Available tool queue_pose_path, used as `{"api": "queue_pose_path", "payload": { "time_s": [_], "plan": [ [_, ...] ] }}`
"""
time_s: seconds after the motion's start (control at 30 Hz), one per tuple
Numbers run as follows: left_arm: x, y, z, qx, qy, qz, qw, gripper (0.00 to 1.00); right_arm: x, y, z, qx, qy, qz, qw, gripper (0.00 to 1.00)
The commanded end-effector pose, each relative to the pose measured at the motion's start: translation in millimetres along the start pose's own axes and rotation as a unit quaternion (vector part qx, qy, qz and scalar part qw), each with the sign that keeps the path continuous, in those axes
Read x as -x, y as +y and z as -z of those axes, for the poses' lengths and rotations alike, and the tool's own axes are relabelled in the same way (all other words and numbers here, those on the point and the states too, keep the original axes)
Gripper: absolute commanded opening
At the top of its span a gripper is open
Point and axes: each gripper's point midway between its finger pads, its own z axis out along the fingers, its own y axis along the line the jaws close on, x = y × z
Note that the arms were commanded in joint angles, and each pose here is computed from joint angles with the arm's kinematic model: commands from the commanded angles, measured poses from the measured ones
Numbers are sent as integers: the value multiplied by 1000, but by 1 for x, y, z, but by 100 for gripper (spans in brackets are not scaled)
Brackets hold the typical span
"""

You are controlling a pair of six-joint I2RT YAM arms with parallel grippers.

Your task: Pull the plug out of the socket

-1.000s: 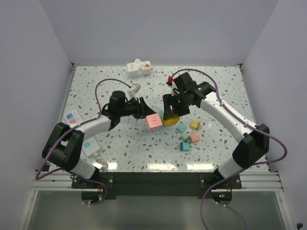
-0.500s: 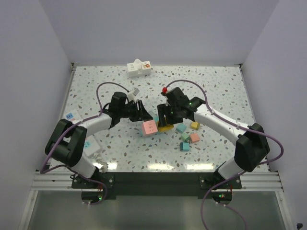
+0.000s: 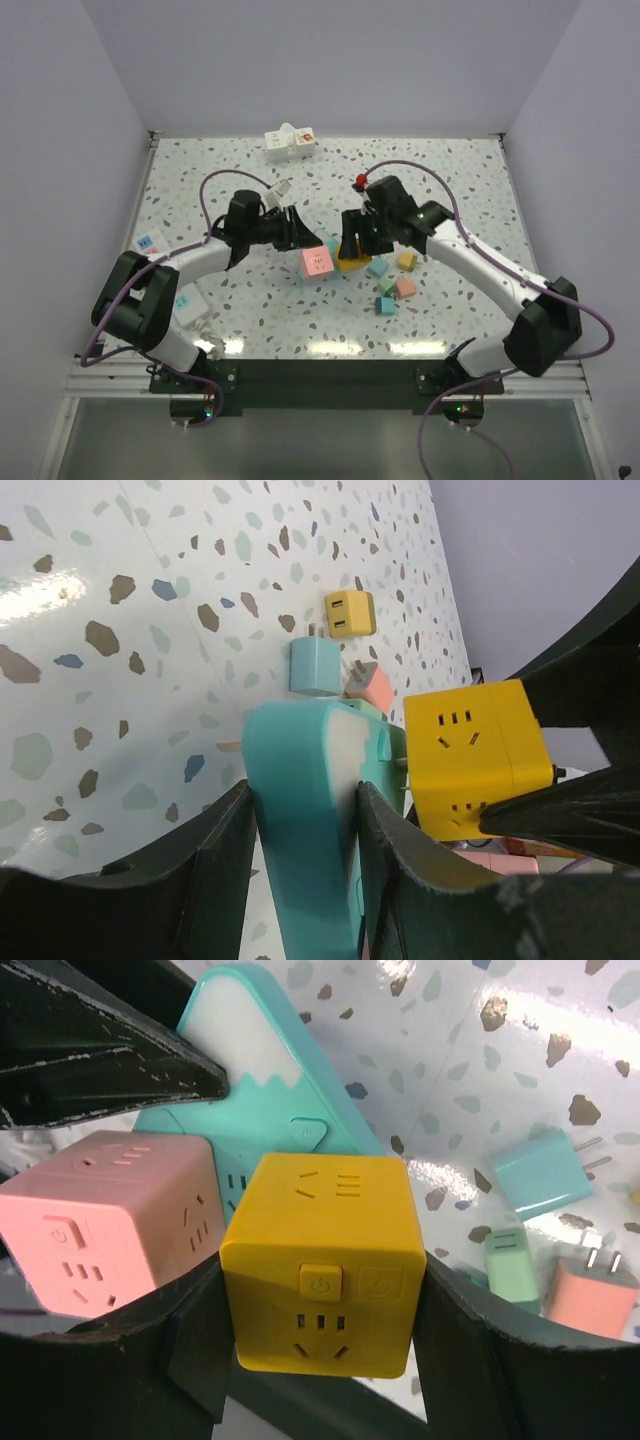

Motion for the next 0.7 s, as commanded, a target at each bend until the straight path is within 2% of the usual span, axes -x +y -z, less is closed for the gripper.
{"api": "queue_pose_path", "payload": {
  "time_s": [0.0, 0.03, 0.17, 0.23, 0.3, 0.37, 0.5, 0.67],
  "plan": [
    [2, 72, 13, 127, -29, -8, 991, 0, 28, 21, 48, 49, 50, 10, 997, 0],
    [0, 72, 14, 128, -26, -8, 991, 0, 31, 22, 46, 60, 68, 5, 996, 0],
    [-4, 73, 18, 132, -25, -12, 991, 0, 72, 16, 61, 59, 38, -3, 998, 0],
    [-6, 74, 19, 135, -28, -11, 990, 0, 77, 16, 64, 55, 29, 8, 998, 0],
    [-5, 74, 21, 138, -32, -8, 990, 0, 82, 14, 67, 52, -13, 1, 999, 0],
    [-4, 74, 21, 140, -35, -6, 990, 0, 79, 8, 74, 46, -68, -11, 997, 0],
    [2, 72, 19, 138, -38, -3, 990, 0, 55, 2, 73, 59, -118, -17, 991, 0],
    [17, 64, 14, 130, -47, -2, 990, 0, 31, -19, 64, 21, -94, -18, 995, 0]
  ]
}}
